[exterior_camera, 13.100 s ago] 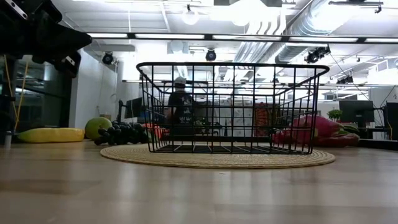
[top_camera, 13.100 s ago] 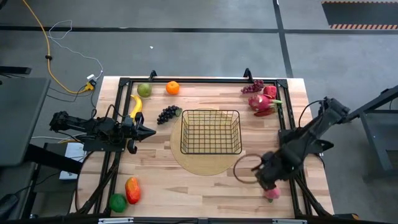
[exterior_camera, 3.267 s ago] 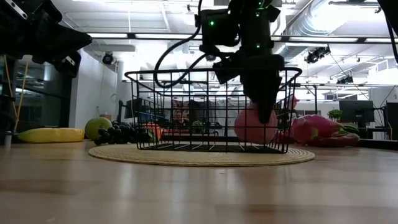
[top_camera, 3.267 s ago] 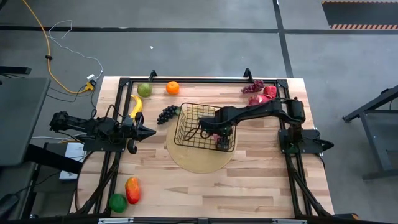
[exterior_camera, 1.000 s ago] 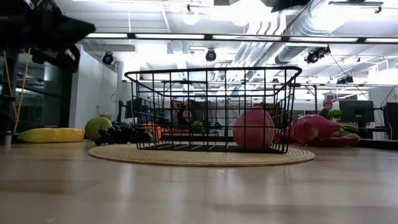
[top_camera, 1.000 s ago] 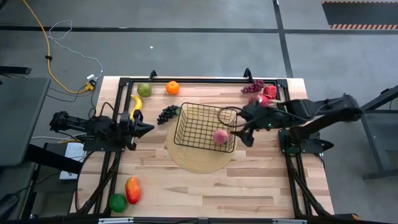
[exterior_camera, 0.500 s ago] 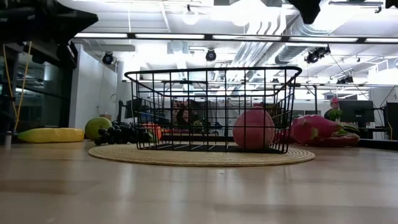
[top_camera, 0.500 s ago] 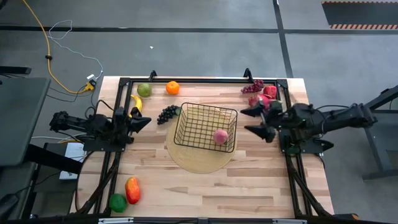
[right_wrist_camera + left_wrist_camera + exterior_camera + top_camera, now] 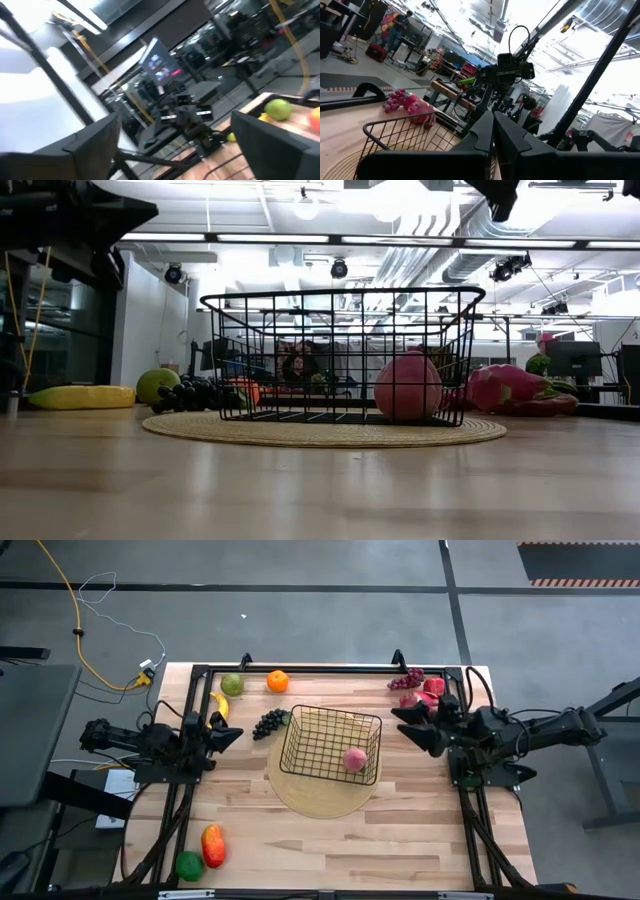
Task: Build produce basket
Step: Put the banana into the wire basket
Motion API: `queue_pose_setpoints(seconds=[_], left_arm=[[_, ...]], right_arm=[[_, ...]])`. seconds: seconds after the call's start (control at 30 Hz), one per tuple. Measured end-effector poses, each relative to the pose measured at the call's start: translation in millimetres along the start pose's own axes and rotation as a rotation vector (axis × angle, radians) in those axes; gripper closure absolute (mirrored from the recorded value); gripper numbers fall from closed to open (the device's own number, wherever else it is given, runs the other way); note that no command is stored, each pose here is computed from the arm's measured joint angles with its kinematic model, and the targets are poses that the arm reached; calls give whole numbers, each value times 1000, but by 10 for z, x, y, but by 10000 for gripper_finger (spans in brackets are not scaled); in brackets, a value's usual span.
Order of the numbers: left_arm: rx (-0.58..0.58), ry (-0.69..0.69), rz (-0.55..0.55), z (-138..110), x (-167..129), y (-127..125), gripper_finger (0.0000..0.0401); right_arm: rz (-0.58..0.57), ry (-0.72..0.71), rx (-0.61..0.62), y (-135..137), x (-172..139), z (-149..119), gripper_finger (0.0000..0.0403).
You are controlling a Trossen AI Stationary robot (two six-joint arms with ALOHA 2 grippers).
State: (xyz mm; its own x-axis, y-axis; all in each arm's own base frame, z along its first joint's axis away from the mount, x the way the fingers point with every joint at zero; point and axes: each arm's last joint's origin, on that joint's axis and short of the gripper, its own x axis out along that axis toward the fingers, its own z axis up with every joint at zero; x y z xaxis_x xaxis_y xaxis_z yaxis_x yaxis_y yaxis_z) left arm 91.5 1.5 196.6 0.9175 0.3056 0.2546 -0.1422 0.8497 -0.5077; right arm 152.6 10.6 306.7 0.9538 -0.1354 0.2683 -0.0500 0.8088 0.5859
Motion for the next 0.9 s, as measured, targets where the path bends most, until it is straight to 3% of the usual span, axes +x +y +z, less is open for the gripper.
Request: queue_pose_setpoints(seconds=[0.13, 0.27, 0.33, 0.47, 0.6, 0.73, 0.9], left_arm=[[-5, -10, -5, 10, 0, -5, 398], [-5, -16, 8, 13, 0, -2, 398], [-5, -20, 15, 14, 0, 1, 398], [-38, -46, 58, 24, -1, 12, 397], [-116, -88, 129, 135, 9, -15, 371], [-79, -84, 229, 362, 65, -104, 305], [-12, 23, 417, 665, 201, -237, 203]], right_arm=[[-36, -3, -18, -18, 15, -18, 163], [-75, 63, -110, -61, 18, -85, 339], [-94, 95, -148, -83, 14, -114, 383], [-149, 107, -124, -114, 7, -139, 375], [-152, 105, -119, -115, 7, -139, 398], [-162, 99, -117, -118, 7, -137, 393], [-186, 82, -82, -125, 6, -133, 401]])
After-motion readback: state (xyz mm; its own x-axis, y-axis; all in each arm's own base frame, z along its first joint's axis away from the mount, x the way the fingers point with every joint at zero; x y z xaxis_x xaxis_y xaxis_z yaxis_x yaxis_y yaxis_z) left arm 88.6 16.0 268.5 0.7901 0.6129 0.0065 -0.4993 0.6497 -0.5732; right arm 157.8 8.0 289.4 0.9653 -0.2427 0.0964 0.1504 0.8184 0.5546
